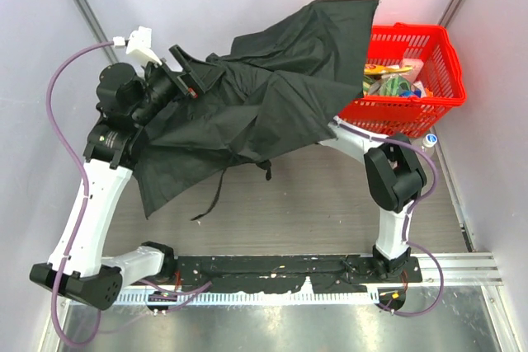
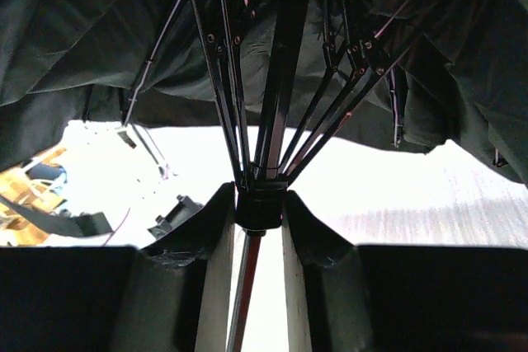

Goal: Put away the umbrella

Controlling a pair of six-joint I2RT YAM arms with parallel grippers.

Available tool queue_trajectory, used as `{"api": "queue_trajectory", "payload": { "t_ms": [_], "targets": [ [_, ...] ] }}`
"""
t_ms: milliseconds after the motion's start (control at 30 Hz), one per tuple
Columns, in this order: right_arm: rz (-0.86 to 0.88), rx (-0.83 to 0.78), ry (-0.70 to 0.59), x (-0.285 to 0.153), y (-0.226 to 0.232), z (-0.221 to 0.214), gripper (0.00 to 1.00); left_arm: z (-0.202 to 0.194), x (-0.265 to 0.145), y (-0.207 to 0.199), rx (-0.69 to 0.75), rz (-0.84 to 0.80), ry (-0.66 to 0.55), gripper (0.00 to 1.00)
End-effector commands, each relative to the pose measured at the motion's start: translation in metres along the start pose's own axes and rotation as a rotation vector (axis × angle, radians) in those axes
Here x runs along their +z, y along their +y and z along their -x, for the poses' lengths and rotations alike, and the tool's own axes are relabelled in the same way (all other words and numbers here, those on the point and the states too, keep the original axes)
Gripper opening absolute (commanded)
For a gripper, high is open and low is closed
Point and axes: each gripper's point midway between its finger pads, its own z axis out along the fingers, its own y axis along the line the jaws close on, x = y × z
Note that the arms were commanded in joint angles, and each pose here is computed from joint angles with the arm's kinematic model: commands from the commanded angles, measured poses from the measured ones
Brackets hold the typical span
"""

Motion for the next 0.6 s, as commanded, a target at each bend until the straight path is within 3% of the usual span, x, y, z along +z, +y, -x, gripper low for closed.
{"api": "queue_trajectory", "payload": {
  "t_ms": [0,67,167,233,333,367,400,533,567],
  "targets": [
    [0.079,-0.220,0.012,0.027,0.049,0.022,0.01,0.005,0.015,-0.008,-0.038,-0.077,0.001,1.00],
    [0.073,-0.217,0.043,0.032,0.052,0.012,0.01,0.010,0.012,-0.006,-0.023,-0.095,-0.033,0.90],
    [0.033,-0.224,0.055,0.034,0.055,0.009,0.01,0.014,0.005,-0.017,-0.001,-0.180,-0.087,0.59],
    [-0.011,-0.209,0.062,0.033,0.051,0.007,0.01,0.011,0.001,-0.022,0.012,-0.221,-0.091,0.25],
    [-0.115,-0.157,0.030,0.032,0.039,0.011,0.01,0.011,-0.005,-0.025,0.024,-0.242,-0.112,0.02],
    [-0.150,-0.132,0.024,0.030,0.035,0.009,0.02,0.012,-0.007,-0.024,0.026,-0.235,-0.126,0.00],
    [-0.238,-0.100,-0.002,0.026,0.023,0.012,0.16,0.016,-0.012,-0.025,0.032,-0.233,-0.154,0.00],
    [-0.421,-0.033,-0.037,0.010,0.009,0.000,0.40,0.032,-0.029,-0.025,0.039,-0.204,-0.261,0.00],
    [-0.439,-0.015,-0.021,0.005,0.008,-0.014,0.52,0.034,-0.030,-0.025,0.035,-0.192,-0.265,0.00]
  ]
}}
